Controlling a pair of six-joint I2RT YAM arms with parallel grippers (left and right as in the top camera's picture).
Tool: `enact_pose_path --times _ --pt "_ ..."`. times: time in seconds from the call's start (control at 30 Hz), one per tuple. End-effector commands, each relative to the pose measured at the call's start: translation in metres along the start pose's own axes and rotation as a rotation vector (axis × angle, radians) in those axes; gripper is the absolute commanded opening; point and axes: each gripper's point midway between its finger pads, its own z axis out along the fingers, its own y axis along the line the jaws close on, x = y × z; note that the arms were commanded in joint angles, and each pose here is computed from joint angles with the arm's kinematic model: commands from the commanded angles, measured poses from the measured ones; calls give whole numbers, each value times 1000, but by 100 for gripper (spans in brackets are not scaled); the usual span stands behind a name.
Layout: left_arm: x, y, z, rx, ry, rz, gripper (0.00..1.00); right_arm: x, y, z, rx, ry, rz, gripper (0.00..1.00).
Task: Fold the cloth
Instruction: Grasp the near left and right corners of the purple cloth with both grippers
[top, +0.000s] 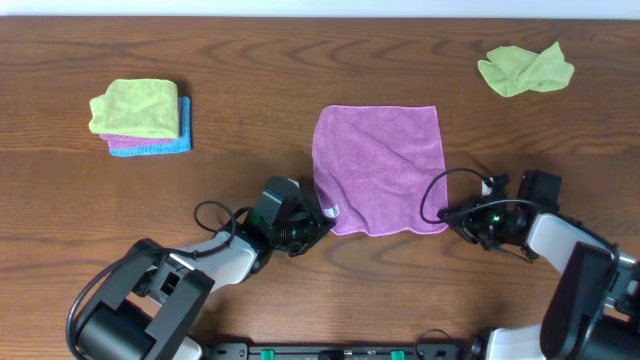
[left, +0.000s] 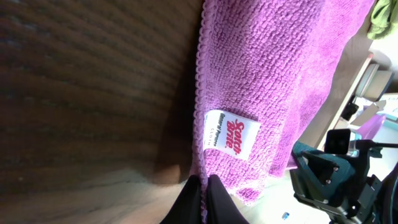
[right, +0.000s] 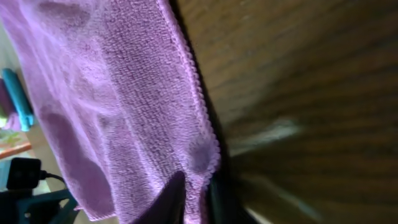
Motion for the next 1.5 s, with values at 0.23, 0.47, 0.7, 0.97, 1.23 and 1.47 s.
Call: enact_pose_path --times 0.23,0.47,0.7,0.97,1.23,1.47 --pt "4 4 -1 7 54 102 6 6 0 3 1 21 2 1" --pt "-16 -1 -21 94 102 140 6 15 3 2 -19 54 16 1" --pt "-6 8 -25 86 174 133 6 26 8 -8 -14 74 11 1" --pt "5 2 -33 105 225 138 6 43 30 -31 -20 72 -23 1" --pt "15 -13 -56 114 213 144 6 44 54 -51 -61 5 -30 1" --pt "19 -20 -71 113 189 153 6 47 70 -66 -98 -41 -31 1"
